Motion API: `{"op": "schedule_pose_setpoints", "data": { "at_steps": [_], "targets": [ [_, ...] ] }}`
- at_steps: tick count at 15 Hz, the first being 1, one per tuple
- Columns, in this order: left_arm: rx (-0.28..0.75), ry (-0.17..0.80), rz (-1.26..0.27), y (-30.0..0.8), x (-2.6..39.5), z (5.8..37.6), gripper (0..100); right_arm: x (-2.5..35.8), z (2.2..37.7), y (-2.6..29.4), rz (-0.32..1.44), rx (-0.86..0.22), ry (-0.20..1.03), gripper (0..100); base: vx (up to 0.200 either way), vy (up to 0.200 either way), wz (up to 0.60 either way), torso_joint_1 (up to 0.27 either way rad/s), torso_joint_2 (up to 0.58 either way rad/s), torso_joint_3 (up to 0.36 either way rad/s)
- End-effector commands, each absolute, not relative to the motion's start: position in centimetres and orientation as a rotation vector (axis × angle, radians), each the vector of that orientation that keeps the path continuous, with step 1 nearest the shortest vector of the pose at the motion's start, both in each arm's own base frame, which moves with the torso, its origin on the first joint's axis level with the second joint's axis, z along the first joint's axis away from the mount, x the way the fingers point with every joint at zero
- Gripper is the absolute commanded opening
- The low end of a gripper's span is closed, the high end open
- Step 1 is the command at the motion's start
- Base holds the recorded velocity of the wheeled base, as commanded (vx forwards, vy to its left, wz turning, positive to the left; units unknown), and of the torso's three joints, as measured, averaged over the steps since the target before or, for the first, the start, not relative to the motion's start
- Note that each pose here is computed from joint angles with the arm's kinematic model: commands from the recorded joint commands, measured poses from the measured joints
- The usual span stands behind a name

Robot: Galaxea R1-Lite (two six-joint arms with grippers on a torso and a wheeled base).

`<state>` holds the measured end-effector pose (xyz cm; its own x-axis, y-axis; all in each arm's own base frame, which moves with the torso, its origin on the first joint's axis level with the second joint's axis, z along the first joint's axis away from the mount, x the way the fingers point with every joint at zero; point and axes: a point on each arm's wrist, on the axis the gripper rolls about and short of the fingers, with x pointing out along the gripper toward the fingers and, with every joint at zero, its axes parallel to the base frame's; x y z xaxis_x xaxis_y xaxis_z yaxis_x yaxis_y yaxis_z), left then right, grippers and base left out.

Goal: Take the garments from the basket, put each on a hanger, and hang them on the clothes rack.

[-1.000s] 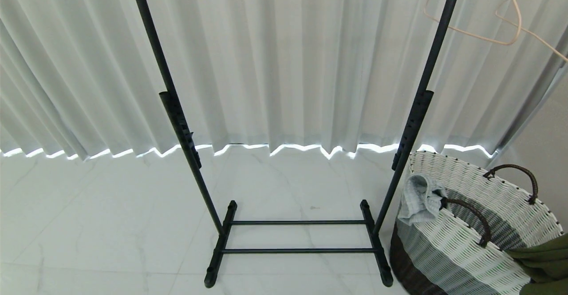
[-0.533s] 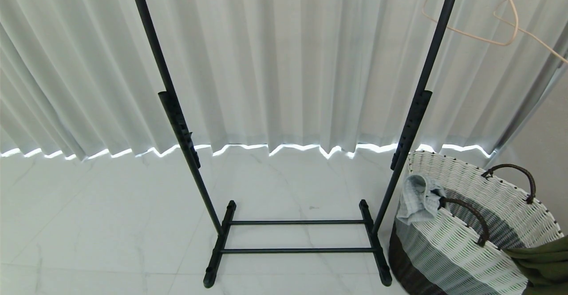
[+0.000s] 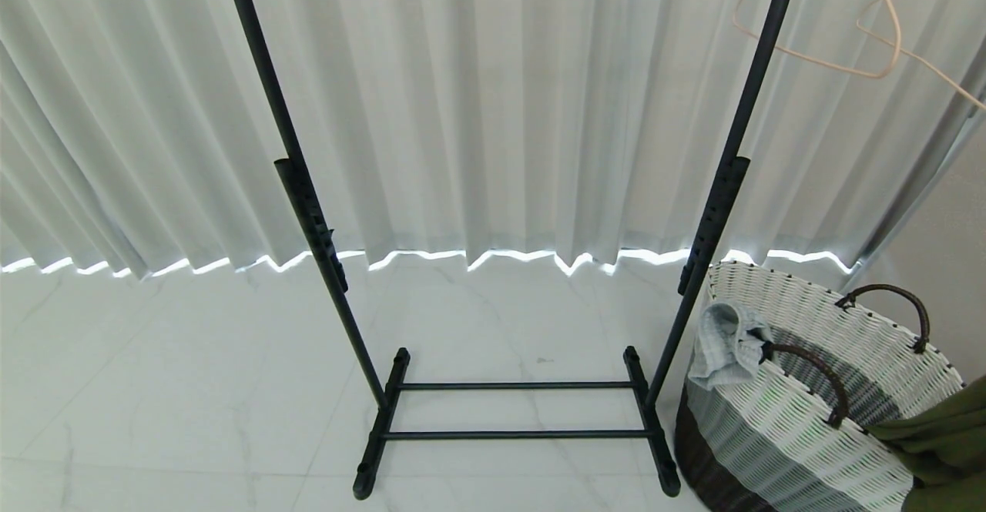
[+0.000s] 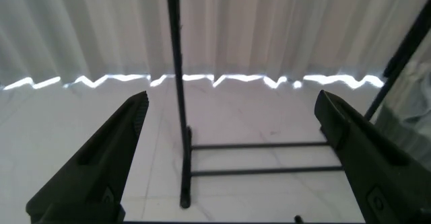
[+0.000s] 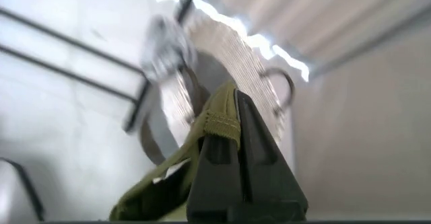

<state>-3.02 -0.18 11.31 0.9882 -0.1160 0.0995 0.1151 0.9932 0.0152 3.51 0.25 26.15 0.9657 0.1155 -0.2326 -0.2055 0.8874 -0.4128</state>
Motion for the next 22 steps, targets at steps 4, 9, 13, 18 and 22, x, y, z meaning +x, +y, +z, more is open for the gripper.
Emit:
{"op": "schedule_pose_setpoints", "data": {
  "at_steps": [4,9,13,18,22],
  "targets": [
    [0.105,-0.093,-0.452,-0.7,-0.6,20.6,100,6.4,31.0,2.0,0.42,-0.373,0.114,0,0.0,0.0,0.0,0.0,0.0,0.0],
    [0.101,0.017,-0.752,-3.4,7.1,27.5,100,10.0,34.1,5.2,0.606,-0.325,0.048,0,0.0,0.0,0.0,0.0,0.0,0.0],
    [-0.02,0.076,-0.928,-9.5,13.8,30.8,100,12.8,34.9,7.0,0.629,-0.282,0.003,0,0.0,0.0,0.0,0.0,0.0,0.0],
    [-0.111,0.431,-0.947,-19.4,15.8,25.4,100,13.5,34.6,7.9,0.657,-0.285,0.021,0,0.0,0.0,0.0,0.0,0.0,0.0],
    [-0.099,0.585,-0.981,-24.4,15.8,21.4,100,13.0,34.7,9.0,0.732,-0.261,0.005,0,0.0,0.0,0.0,0.0,0.0,0.0]
  ]
}}
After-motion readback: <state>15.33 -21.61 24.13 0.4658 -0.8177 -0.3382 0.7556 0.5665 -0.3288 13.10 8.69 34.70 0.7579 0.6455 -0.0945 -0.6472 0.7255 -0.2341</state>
